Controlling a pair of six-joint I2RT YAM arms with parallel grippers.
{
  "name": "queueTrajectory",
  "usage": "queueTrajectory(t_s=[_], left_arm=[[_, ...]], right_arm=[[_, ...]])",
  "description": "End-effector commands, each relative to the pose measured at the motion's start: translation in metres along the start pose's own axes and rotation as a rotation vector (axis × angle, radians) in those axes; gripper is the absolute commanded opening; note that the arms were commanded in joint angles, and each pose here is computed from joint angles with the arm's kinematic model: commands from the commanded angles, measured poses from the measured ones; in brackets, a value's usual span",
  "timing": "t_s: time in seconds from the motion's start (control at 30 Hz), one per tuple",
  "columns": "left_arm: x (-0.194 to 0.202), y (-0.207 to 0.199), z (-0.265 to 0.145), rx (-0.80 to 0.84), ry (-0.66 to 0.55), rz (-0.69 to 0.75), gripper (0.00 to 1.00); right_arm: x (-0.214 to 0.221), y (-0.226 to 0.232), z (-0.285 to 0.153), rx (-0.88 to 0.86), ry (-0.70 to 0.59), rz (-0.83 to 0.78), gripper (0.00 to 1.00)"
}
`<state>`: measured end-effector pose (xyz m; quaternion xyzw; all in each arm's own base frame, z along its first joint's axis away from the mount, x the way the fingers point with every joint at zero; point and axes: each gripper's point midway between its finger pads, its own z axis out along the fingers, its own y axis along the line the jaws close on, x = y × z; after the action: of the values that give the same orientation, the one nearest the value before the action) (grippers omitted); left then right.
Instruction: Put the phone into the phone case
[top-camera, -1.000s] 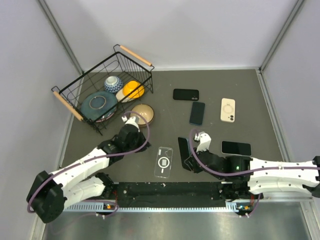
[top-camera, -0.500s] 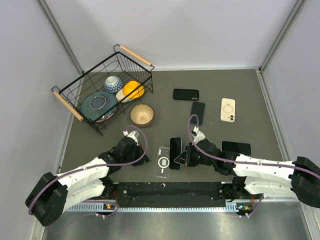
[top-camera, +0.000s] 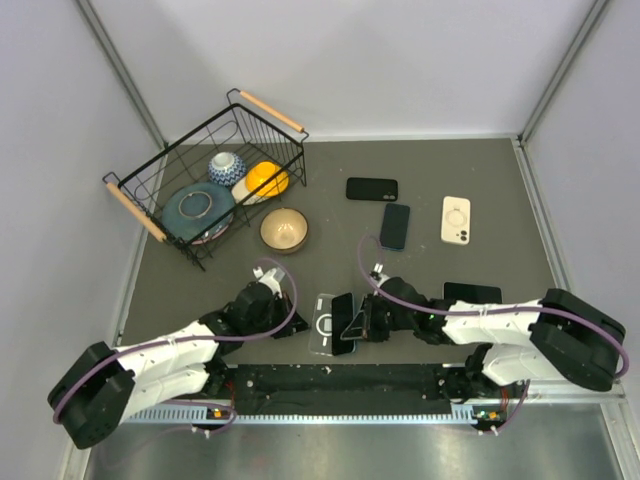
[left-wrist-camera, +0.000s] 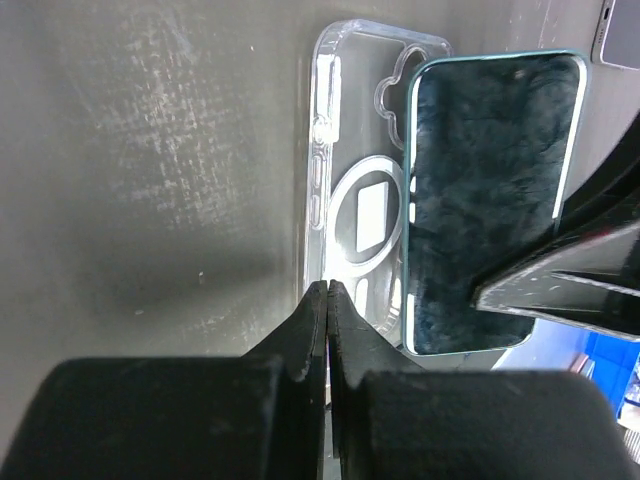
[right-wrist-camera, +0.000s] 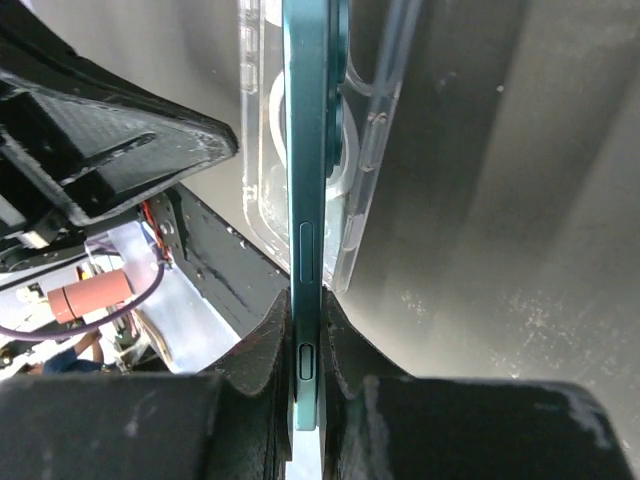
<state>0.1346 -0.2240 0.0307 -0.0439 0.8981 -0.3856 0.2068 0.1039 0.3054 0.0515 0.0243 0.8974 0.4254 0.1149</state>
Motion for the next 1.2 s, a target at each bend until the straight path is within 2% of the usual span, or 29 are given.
queueTrajectory(t_s=[0.0, 0.6, 0.87, 1.07, 1.17], left_arm=[[-0.002, -0.015, 0.000, 0.079, -0.020, -0.013, 0.00], [0.012, -0.011, 0.000, 0.096, 0.020, -0.020, 0.00], [0.000, -0.012, -0.003, 0.055, -0.024, 0.004, 0.00], [0.006, -0.010, 0.002, 0.063, 0.005, -0.013, 0.00], [0.008, -0.009, 0.004, 0.064, 0.013, -0.015, 0.00]], right_arm=[[-0.014, 0.042, 0.003, -0.130, -0.009, 0.011, 0.00], [-0.021, 0.035, 0.023, -0.100, 0.043, -0.008, 0.00], [-0.009, 0.026, 0.037, -0.116, 0.110, -0.006, 0.00], [-0.013, 0.030, 0.046, -0.135, 0.107, 0.002, 0.00], [-0.014, 0.028, 0.046, -0.129, 0.093, 0.024, 0.03]])
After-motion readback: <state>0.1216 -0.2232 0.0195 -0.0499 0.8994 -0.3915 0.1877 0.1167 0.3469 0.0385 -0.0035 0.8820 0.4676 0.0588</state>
